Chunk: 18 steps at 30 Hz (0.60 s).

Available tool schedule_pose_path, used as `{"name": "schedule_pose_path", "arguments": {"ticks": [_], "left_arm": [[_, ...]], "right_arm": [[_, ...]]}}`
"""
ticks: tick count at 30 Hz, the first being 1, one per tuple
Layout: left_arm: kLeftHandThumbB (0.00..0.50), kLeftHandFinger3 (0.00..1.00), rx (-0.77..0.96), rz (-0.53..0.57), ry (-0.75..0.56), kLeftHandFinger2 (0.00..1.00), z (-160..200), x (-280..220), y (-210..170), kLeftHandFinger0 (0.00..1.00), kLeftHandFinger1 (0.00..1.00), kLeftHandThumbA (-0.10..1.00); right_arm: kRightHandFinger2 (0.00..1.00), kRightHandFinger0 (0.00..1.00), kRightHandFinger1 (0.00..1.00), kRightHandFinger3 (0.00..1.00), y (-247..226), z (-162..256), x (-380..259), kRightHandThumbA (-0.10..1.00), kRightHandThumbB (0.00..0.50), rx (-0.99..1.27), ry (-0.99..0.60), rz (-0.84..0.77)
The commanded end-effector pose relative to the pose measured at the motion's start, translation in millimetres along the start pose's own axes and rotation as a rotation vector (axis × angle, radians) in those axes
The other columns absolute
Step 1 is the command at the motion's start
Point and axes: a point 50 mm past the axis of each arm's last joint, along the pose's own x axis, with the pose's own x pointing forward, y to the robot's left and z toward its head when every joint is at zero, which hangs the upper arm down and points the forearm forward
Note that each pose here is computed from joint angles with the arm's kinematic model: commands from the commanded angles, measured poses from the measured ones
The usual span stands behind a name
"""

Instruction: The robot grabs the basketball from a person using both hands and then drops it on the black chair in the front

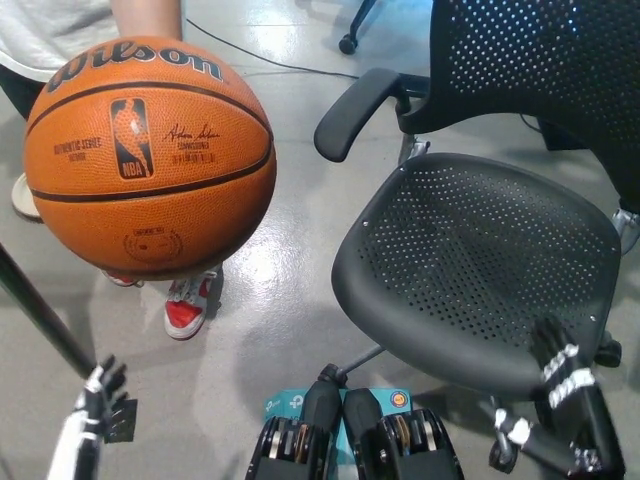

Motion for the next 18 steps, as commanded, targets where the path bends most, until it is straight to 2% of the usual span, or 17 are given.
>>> {"name": "schedule_pose_path", "arguments": {"ticks": [1,4,6,8,9,11,18], "left_arm": [[0.067,1.0,-0.027,0.11,-0.109,1.0,31.9,14.4,33.5,1.0,1.0,1.0],[0.088,1.0,-0.022,0.143,-0.145,1.0,44.7,23.6,45.3,1.0,1.0,1.0],[0.1,1.0,-0.013,0.163,-0.176,1.0,59.3,30.2,59.3,1.0,1.0,1.0],[0.139,1.0,-0.011,0.18,-0.205,1.0,71.5,40.0,67.9,1.0,1.0,1.0],[0.141,1.0,-0.01,0.183,-0.21,1.0,75.1,44.2,69.3,1.0,1.0,1.0],[0.15,1.0,-0.003,0.191,-0.246,1.0,90.6,53.8,77.1,1.0,1.0,1.0],[0.183,1.0,0.032,0.203,-0.32,1.0,137.5,83.2,86.4,1.0,1.0,1.0]], "right_arm": [[1.0,1.0,1.0,1.0,15.8,51.9,43.5,1.0,0.252,0.066,-0.125,0.108],[1.0,1.0,1.0,1.0,19.5,64.4,63.7,1.0,0.318,0.076,-0.138,0.143],[1.0,1.0,1.0,1.0,28.0,73.6,85.8,1.0,0.343,0.115,-0.14,0.211],[1.0,1.0,1.0,1.0,35.3,76.6,103.2,1.0,0.344,0.142,-0.136,0.222],[1.0,1.0,1.0,1.0,37.3,76.7,108.7,1.0,0.347,0.151,-0.134,0.223],[1.0,1.0,1.0,1.0,49.9,75.5,130.9,1.0,0.32,0.207,-0.133,0.25],[1.0,1.0,1.0,1.0,91.9,80.3,187.8,1.0,0.375,0.261,-0.082,0.35]]}}
